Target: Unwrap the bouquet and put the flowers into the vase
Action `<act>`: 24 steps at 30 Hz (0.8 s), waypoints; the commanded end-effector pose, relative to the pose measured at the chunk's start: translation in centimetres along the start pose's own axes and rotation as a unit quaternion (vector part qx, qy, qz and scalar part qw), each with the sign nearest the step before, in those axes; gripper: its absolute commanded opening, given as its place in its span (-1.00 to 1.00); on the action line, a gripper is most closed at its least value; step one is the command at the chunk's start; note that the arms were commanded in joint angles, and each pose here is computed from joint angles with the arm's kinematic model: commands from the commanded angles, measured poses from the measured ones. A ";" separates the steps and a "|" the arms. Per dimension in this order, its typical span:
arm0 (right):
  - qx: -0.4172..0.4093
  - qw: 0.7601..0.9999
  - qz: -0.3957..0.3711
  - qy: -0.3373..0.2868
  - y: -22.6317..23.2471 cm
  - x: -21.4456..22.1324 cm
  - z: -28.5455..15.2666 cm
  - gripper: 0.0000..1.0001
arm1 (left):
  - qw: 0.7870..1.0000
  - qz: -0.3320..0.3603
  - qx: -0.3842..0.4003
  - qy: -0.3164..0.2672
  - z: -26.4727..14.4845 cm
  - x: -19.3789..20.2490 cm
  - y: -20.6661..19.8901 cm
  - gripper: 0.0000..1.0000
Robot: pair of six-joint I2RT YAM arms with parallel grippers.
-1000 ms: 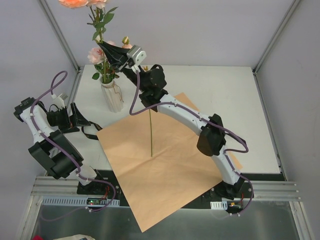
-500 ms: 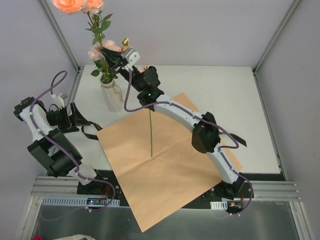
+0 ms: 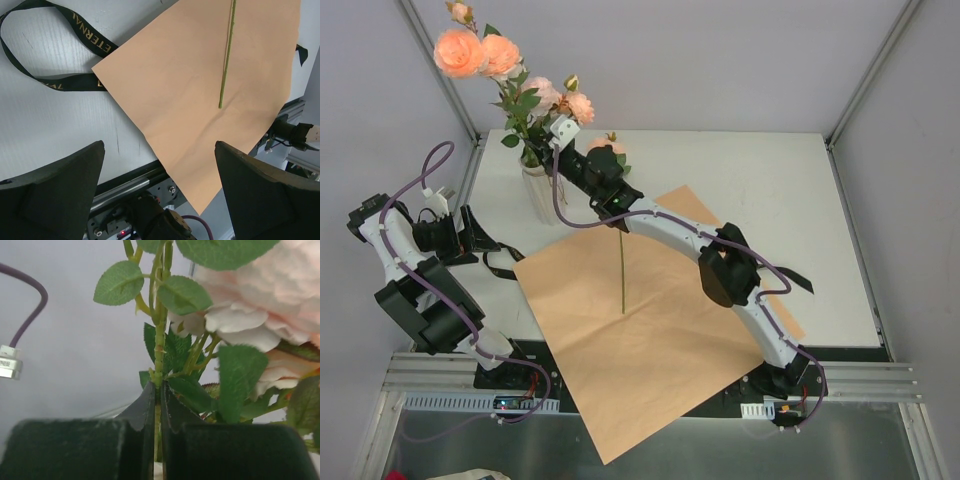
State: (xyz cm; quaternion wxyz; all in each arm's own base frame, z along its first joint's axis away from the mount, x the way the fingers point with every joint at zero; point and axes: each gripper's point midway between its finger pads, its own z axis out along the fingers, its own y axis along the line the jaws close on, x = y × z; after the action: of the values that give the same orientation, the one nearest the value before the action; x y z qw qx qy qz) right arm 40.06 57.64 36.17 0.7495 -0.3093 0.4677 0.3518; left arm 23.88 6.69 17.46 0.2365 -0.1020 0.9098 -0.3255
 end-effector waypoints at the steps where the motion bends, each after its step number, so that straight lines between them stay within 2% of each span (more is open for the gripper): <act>1: 0.013 0.999 0.022 0.027 -0.4 -2.7 0.0 -0.88 | 1.000 0.012 0.006 -0.007 -0.8 -0.2 -0.8 0.84; 7: 0.019 0.993 0.053 0.105 -0.6 -3.4 -2.5 -0.35 | 1.000 0.008 0.013 -0.009 -0.9 -0.2 -1.3 0.83; 12: 0.017 0.980 0.073 0.185 -0.1 -1.6 -6.5 0.07 | 1.000 0.010 0.016 -0.012 -0.9 0.0 -1.6 0.83; 13: 0.018 0.978 0.075 0.195 -0.2 -2.2 -7.4 0.11 | 1.000 0.009 0.016 -0.011 -0.9 0.1 -1.6 0.83; 18: 0.060 0.960 0.071 0.263 -2.2 0.5 -11.8 0.22 | 1.000 0.010 0.016 -0.011 -0.8 0.2 -1.6 0.83; 21: 0.099 0.939 0.070 0.321 -4.0 2.5 -14.2 0.23 | 1.000 0.010 0.016 -0.012 -0.9 0.2 -1.7 0.83; 22: 0.107 0.926 0.068 0.357 -4.3 4.3 -15.5 0.23 | 1.000 0.009 0.017 -0.012 -0.9 0.3 -1.8 0.83; 24: 0.142 0.911 0.069 0.381 -6.0 5.5 -16.5 0.31 | 1.000 0.009 0.018 -0.014 -0.9 0.2 -1.8 0.83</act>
State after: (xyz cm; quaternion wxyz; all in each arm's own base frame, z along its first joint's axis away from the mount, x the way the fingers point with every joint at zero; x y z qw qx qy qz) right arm 36.92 46.75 29.17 0.5677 -0.3176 0.7139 0.2592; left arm 23.60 6.34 17.86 0.2345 -0.1035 0.9086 -0.3298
